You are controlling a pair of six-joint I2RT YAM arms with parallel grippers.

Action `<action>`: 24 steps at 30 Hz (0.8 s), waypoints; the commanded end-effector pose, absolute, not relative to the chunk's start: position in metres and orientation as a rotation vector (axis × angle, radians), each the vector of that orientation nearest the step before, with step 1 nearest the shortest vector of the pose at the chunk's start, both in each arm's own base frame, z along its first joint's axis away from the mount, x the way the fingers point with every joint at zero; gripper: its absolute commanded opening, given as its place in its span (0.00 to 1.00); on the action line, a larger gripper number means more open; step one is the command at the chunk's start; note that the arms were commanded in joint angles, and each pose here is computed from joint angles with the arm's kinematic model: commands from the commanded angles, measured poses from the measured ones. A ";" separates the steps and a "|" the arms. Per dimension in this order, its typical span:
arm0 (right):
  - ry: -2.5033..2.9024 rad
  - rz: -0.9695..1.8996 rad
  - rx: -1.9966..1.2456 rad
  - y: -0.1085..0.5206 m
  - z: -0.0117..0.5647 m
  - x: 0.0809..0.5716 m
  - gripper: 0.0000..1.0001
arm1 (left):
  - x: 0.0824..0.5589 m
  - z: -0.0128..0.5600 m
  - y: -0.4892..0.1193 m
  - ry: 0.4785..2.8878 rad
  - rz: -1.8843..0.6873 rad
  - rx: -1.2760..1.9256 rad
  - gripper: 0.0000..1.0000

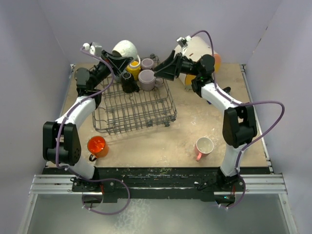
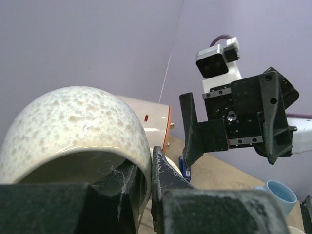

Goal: Load the cups into the dish rack
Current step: Turn the cup upside down in the dish rack.

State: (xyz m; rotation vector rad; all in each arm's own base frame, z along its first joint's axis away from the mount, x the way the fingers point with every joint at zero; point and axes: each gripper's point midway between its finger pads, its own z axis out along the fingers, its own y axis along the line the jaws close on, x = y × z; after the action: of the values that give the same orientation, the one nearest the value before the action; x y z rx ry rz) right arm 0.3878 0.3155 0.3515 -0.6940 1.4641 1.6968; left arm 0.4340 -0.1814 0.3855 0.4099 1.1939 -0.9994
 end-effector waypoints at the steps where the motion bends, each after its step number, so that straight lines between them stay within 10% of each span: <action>1: 1.350 1.740 -0.663 0.322 0.400 0.384 1.00 | 0.389 0.484 -0.184 0.799 -0.990 0.536 0.00; 17: 1.275 1.887 -0.513 0.340 0.435 0.381 1.00 | 0.373 0.487 -0.224 0.724 -1.097 0.726 0.00; 24: 1.320 1.924 -0.455 0.347 0.432 0.383 0.85 | 0.372 0.480 -0.230 0.741 -1.091 0.763 0.00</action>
State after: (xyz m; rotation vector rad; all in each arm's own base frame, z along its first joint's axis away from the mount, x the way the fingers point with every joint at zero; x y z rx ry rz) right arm 0.3891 0.3464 0.4043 -0.4511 1.4011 1.9134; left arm 0.3991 -0.2356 0.4277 0.6929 0.9563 -1.1944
